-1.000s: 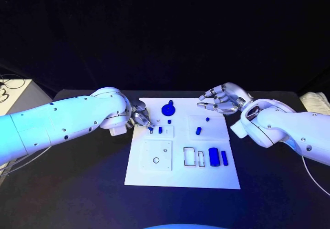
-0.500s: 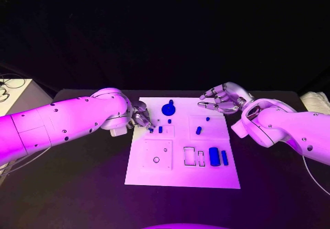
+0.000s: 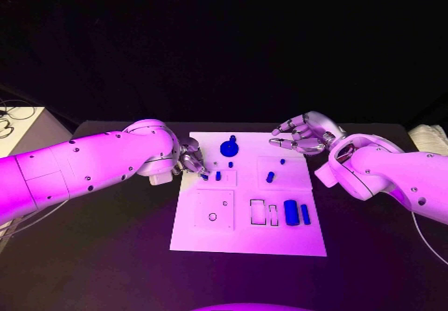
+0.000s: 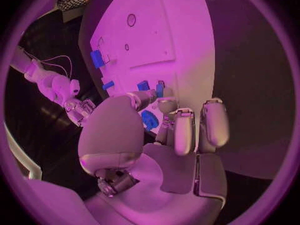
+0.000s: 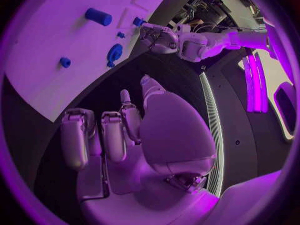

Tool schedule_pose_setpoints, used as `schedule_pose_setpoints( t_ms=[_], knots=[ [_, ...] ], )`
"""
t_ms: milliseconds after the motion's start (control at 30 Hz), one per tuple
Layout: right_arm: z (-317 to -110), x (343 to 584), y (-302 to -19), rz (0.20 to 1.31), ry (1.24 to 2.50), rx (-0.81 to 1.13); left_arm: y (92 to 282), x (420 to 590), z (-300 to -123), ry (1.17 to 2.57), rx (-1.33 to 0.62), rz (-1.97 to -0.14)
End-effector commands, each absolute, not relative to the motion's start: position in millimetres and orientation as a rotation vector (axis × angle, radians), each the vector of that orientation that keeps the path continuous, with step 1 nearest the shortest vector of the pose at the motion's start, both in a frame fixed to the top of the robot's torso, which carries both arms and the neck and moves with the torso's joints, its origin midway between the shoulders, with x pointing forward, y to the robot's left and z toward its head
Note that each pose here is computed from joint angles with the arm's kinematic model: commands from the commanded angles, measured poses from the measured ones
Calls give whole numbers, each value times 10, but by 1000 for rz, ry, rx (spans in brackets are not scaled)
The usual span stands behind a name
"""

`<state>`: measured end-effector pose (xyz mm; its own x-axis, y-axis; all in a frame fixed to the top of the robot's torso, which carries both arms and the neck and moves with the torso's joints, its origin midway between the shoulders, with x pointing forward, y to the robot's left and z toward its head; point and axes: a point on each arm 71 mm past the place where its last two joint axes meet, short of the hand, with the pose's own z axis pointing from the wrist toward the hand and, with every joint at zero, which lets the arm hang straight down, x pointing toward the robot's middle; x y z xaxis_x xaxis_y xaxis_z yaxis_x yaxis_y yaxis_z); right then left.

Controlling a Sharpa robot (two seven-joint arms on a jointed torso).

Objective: Assemble the parts on the task board

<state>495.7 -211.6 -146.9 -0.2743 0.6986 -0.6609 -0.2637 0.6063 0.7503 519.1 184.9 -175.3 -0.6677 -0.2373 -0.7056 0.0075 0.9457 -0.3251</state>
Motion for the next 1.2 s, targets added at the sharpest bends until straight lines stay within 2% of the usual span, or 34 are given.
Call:
schedule_pose_setpoints(
  t_ms=[33,1200],
  knots=[
    [-1464,4951,-2107,976,1592,359,1851,5179,-1774,2294,-138,-364],
    [-1466,4950,-2114,976,1595,358,1838,5164,-1786,2307,-109,-353]
  ],
)
